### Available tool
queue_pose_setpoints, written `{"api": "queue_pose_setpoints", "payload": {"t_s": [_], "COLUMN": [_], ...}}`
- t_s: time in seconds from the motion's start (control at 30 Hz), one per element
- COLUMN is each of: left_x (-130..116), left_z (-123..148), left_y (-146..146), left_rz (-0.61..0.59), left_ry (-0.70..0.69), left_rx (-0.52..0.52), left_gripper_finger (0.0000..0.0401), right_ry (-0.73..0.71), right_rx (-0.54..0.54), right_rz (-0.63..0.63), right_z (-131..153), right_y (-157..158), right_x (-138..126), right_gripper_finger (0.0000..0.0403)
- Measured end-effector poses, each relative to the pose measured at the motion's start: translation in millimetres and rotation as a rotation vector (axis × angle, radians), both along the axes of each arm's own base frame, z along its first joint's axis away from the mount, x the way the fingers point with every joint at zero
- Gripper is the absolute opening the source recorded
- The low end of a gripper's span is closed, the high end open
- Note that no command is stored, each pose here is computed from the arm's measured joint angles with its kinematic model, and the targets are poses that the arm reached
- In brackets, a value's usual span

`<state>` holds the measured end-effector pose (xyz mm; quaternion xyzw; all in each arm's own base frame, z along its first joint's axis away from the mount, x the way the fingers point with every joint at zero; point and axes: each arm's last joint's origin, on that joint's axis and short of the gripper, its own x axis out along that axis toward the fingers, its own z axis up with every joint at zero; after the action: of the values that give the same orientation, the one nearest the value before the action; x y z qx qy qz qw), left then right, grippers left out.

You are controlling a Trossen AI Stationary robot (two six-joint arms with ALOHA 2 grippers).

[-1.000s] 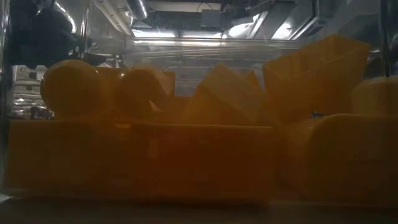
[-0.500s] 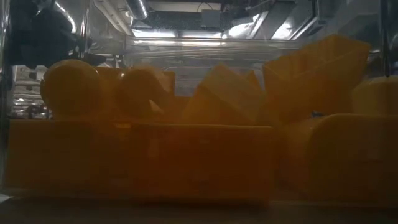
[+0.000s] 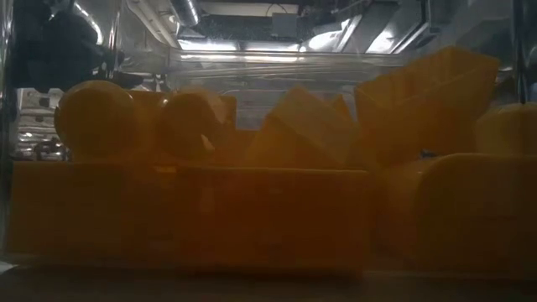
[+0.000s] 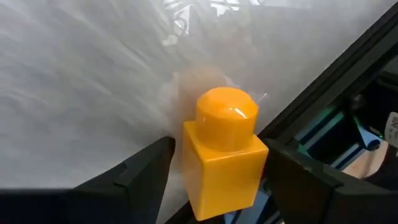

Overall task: Sort blocks
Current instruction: Put the yellow game piece into the bottom transparent bin

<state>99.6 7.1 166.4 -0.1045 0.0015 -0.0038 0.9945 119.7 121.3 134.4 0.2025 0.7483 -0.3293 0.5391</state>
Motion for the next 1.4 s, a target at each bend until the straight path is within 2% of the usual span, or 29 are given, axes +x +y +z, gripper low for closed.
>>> {"api": "queue_pose_setpoints", "payload": {"t_s": [0.1,0.3,0.43,0.53,0.8,1.0,1.1,1.23,1.3,1.4], "left_x": [0,0,0,0,0,0,0,0,0,0], "left_z": [0,0,0,0,0,0,0,0,0,0], "left_y": [0,0,0,0,0,0,0,0,0,0], "left_rz": [0.000,0.000,0.001,0.000,0.001,0.001,0.001,0.001,0.001,0.001], "left_ry": [0.000,0.000,0.000,0.000,0.002,0.002,0.002,0.003,0.003,0.003], "left_rx": [0.000,0.000,0.000,0.000,0.000,-0.001,0.000,-0.001,-0.001,0.000], "left_gripper_finger": [0.0221,0.0221,0.0221,0.0221,0.0221,0.0221,0.0221,0.0221,0.0221,0.0221], "right_ry": [-0.002,-0.019,-0.051,-0.136,-0.234,-0.257,-0.257,-0.291,-0.366,-0.571], "right_rx": [0.020,0.055,0.086,0.111,0.053,-0.008,-0.017,0.003,0.007,-0.016], "right_rz": [0.009,0.034,0.050,0.061,0.054,0.073,0.101,0.118,0.120,0.120], "right_z": [0,-1,5,14,44,87,115,155,174,197], "right_y": [1,3,10,18,28,34,35,37,39,42], "right_x": [1,3,10,20,35,44,46,49,52,61], "right_gripper_finger": [0.0229,0.0132,0.0131,0.0131,0.0161,0.0133,0.0136,0.0161,0.0166,0.0161]}}
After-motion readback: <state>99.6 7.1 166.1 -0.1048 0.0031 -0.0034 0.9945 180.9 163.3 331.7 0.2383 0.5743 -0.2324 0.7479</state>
